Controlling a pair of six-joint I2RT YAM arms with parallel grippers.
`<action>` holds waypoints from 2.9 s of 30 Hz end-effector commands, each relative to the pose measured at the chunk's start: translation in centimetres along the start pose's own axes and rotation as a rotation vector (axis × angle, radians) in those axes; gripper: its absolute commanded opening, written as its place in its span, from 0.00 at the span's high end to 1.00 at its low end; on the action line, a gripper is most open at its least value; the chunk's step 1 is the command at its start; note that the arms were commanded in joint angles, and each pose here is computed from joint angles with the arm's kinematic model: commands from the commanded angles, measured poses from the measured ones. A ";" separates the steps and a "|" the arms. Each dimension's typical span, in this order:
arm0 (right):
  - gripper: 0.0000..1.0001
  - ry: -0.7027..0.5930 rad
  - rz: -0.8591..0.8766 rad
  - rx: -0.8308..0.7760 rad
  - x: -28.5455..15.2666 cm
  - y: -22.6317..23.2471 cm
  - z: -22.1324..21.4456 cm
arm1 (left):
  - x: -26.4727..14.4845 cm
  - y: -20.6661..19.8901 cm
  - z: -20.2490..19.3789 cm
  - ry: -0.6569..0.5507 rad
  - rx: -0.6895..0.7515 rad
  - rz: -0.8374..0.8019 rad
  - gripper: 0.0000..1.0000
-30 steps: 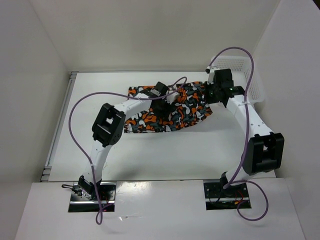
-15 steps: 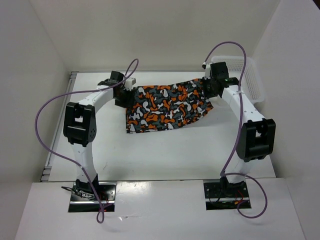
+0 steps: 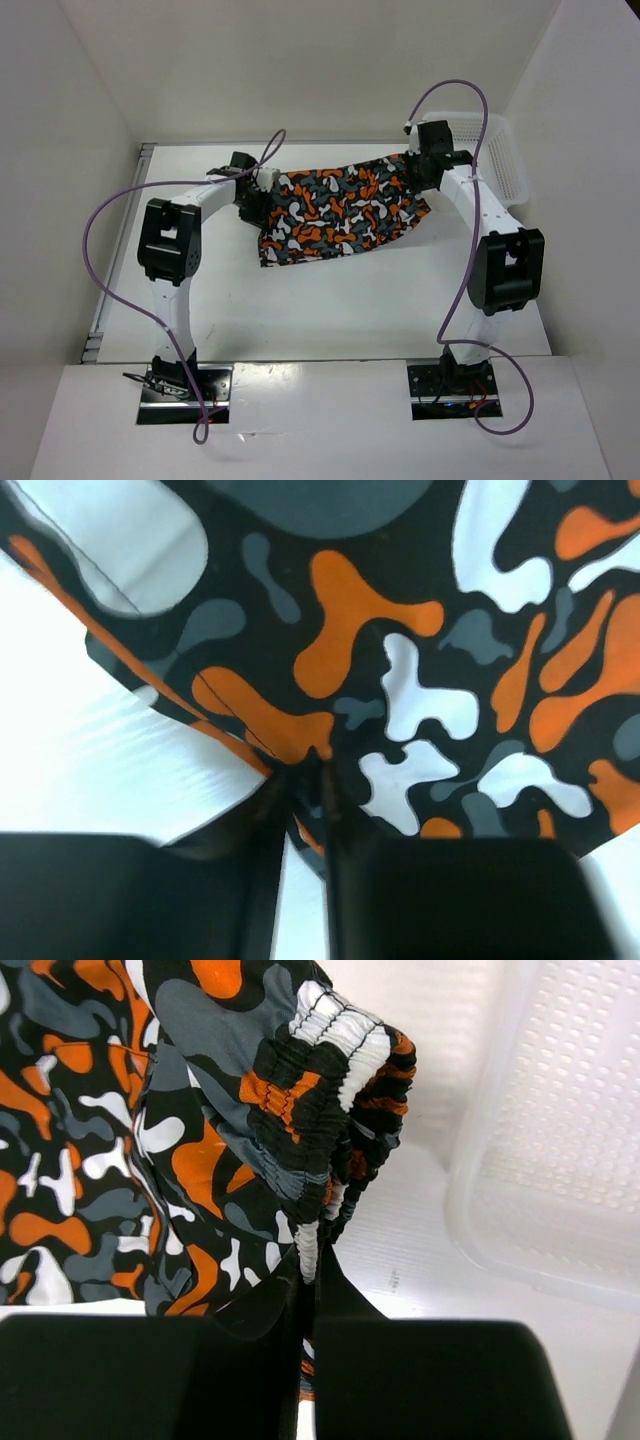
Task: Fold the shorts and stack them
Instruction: Fold the shorts
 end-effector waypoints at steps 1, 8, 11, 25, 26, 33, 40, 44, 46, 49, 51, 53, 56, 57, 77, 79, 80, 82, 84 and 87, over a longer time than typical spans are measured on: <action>1.00 -0.101 -0.077 -0.037 -0.8 -1.2 3.0 | 2.5 -2.9 -2.1 0.096 0.029 -0.084 0.80; 1.00 -0.192 -0.102 -0.119 -3.1 0.5 6.6 | 3.3 -8.9 1.1 0.039 0.159 -0.174 0.93; 1.00 -0.212 -0.055 -0.191 -2.6 5.0 7.9 | 3.7 -9.7 2.5 0.011 0.181 -0.190 0.93; 1.00 -0.044 0.336 -0.210 0.3 22.0 2.8 | 3.0 -6.3 1.1 0.010 0.112 -0.159 0.91; 1.00 -0.055 0.360 -0.216 -0.2 22.7 3.1 | 2.7 -6.0 1.6 -0.012 0.110 -0.163 0.90; 1.00 -0.059 0.494 -0.261 -1.2 27.1 2.7 | 2.4 -4.6 1.9 -0.031 0.080 -0.167 0.88; 1.00 -0.037 0.566 -0.260 -0.9 28.9 1.1 | 2.7 -3.3 3.0 -0.052 0.067 -0.157 0.88; 1.00 0.000 0.599 -0.327 0.8 30.2 -1.2 | 3.0 -3.3 3.1 -0.052 0.067 -0.157 0.88; 0.84 0.008 0.629 -0.359 0.8 30.9 -1.8 | 2.4 -2.6 3.2 -0.056 0.059 -0.134 0.84; 0.63 -0.004 0.661 -0.385 0.6 31.2 -1.7 | 1.1 -1.6 3.6 -0.074 0.042 -0.112 0.73; 0.55 -0.035 0.698 -0.423 -0.2 32.0 -1.1 | 0.1 -1.1 3.7 -0.082 0.033 -0.096 0.66; 0.49 -0.054 0.749 -0.464 -1.4 32.8 -0.5 | -0.6 0.1 3.1 -0.071 0.004 -0.077 0.60; 0.48 -0.116 0.839 -0.512 -4.6 34.1 1.0 | -2.0 1.5 2.8 -0.067 -0.030 -0.045 0.55; 0.48 -0.133 0.856 -0.524 -5.0 34.3 1.4 | -2.8 1.9 3.4 -0.089 -0.031 -0.037 0.55; 0.36 -0.036 0.346 -0.230 6.3 15.9 0.7 | -6.2 -0.9 11.7 -0.291 0.089 -0.069 0.08; 0.34 -0.027 0.332 -0.216 7.5 15.1 0.6 | -5.5 -0.8 12.5 -0.296 0.099 -0.037 0.02; 0.34 -0.008 0.321 -0.205 8.6 14.5 0.3 | -4.5 -0.5 12.3 -0.280 0.094 -0.039 0.00; 0.34 -0.002 0.302 -0.196 9.6 13.8 0.1 | -3.7 -0.4 12.5 -0.277 0.099 -0.019 0.00; 0.34 0.044 0.296 -0.171 11.0 12.9 -1.1 | -2.4 0.0 11.9 -0.250 0.089 -0.013 0.00; 0.34 0.107 0.290 -0.154 12.1 11.8 -3.2 | -1.2 0.5 11.3 -0.225 0.080 -0.004 0.05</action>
Point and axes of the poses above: each gripper's point midway between its finger pads, its own x axis out along the fingers, its own y axis along the line the jaws close on, z = x × y, the point moved 3 cm from there along -x, back along the fingers, and after that the axes turned 3 degrees about x, right-handed, at the moved point
